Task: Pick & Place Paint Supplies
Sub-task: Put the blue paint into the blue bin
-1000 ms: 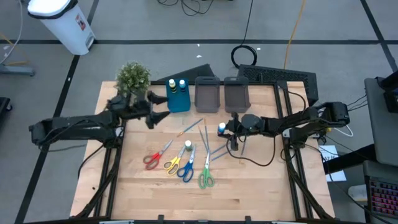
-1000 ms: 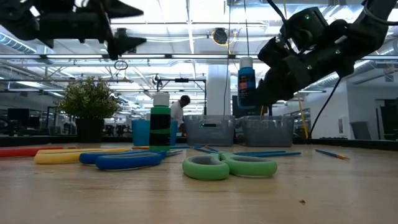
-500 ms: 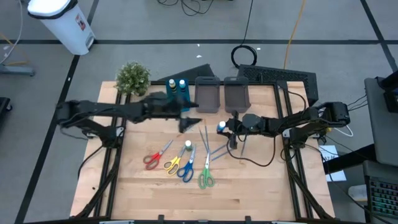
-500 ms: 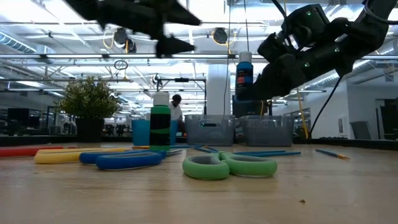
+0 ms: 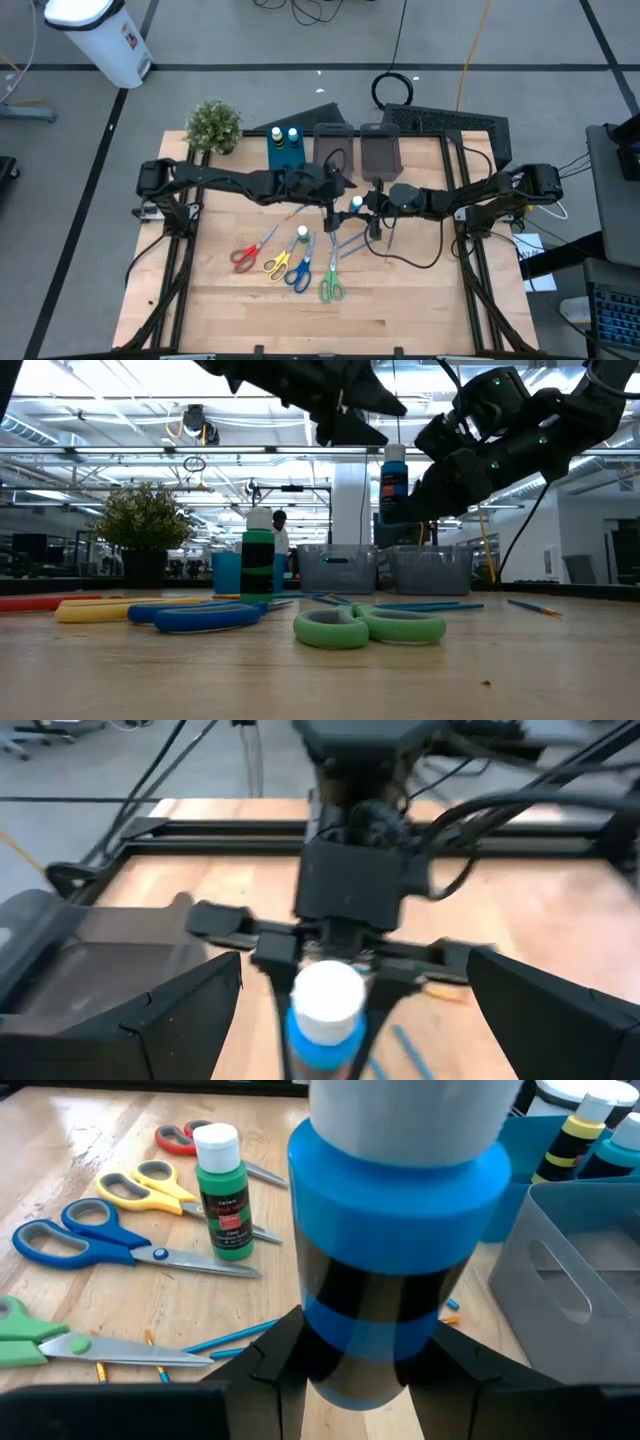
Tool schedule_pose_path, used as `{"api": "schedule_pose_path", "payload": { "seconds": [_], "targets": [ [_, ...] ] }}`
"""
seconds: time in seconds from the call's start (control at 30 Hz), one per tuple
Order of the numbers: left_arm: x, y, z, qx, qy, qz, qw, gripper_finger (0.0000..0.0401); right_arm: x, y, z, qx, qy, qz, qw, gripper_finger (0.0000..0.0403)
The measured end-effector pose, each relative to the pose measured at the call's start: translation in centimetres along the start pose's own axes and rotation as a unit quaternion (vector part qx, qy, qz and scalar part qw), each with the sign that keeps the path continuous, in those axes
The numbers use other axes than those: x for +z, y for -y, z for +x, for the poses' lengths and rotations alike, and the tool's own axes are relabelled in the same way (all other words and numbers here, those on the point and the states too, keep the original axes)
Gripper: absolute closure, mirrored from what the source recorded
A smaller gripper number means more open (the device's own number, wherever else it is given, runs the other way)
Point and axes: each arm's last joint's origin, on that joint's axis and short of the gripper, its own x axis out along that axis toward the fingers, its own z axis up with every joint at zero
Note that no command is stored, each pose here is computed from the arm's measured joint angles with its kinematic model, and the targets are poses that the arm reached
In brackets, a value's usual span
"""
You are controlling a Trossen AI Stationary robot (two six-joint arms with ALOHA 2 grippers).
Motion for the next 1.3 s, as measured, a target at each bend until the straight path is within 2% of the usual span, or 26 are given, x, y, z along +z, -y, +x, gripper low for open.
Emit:
{"api": "schedule_pose_path", "payload": {
  "seconds": [0.2,0.53,0.97,1.3],
  "targets": [
    [-0.4,-0.7,0.1,0.011,-0.021,0.008,1.000,0.0004,0.0,0.0,0.0,-0.001,-0.002,-0.004,1.000,0.0277],
    [-1.1,-1.7,0.5,-0.002,-0.032,-0.041,0.999,0.0004,0.0,0.0,0.0,-0.001,0.002,-0.015,1.000,0.0277],
    [-1.4,-0.9,1.5,-0.017,-0.018,-0.004,1.000,0.0004,0.3,0.0,0.0,-0.001,0.010,-0.023,1.000,0.0277],
    [-1.5,-0.9,1.6,-0.018,-0.021,-0.002,1.000,0.0004,0.3,0.0,0.0,-0.001,0.010,-0.024,1.000,0.0277]
  ]
}}
